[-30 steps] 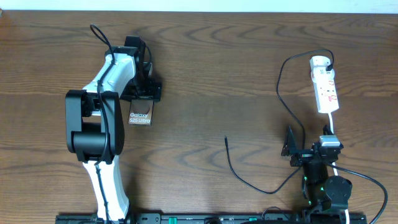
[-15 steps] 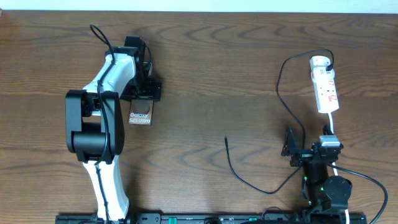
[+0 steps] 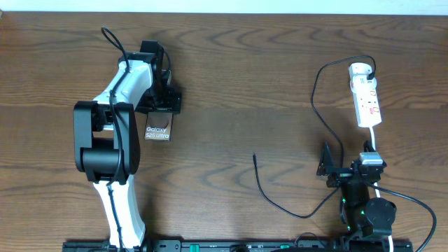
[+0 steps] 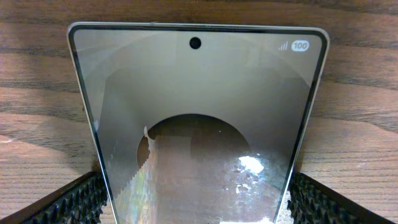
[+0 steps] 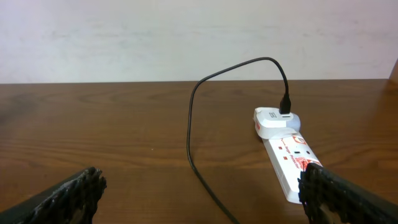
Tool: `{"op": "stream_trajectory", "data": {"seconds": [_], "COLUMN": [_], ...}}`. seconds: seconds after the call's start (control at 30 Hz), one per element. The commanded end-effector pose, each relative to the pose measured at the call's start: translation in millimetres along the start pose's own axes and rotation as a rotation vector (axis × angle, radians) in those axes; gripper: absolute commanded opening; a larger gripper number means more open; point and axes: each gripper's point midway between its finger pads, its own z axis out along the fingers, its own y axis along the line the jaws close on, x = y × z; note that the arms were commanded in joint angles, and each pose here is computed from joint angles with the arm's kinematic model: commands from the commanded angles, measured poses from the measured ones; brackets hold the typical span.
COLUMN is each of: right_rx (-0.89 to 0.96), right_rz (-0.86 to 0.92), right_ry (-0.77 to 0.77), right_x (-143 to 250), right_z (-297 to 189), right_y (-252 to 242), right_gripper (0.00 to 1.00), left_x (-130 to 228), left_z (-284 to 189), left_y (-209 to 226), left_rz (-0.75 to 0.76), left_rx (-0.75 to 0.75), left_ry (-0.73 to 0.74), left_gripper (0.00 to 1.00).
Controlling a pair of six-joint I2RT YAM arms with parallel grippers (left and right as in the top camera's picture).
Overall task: Plug charger to phone and switch on socket
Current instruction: 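Close the left gripper on the phone's top edge and lift it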
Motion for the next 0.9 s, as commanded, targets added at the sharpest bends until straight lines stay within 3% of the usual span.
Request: {"op": "stream_trajectory", "data": {"seconds": [0.0,0.27,0.47,0.87], "right_rx": [-0.006,-0.006,-0.006,-0.006], "right_rz": [0.001,0.001,0.002,0.002], "right_ry": [0.003,0.003,0.003,0.003], "right_x": [1.1,1.1,1.2,1.2], "right_z": [0.0,0.0,0.0,0.0], "right_y": [1.6,1.6,1.6,1.6], "right_gripper": [0.99,0.99,0.99,0.99], "left_x": [7.1,7.2,7.2,7.2], "left_z": [10.2,10.2,10.2,10.2], "left_y": [1.9,1.8,1.8,1.8], "left_rz": [-0.002,-0.002,-0.002,-0.002], "left_rx": [0.0,0.001,0.001,0.001], "left_ry": [0.027,0.028,0.028,0.028], "left_gripper": [0.93,0.91,0.8,0.73]}}
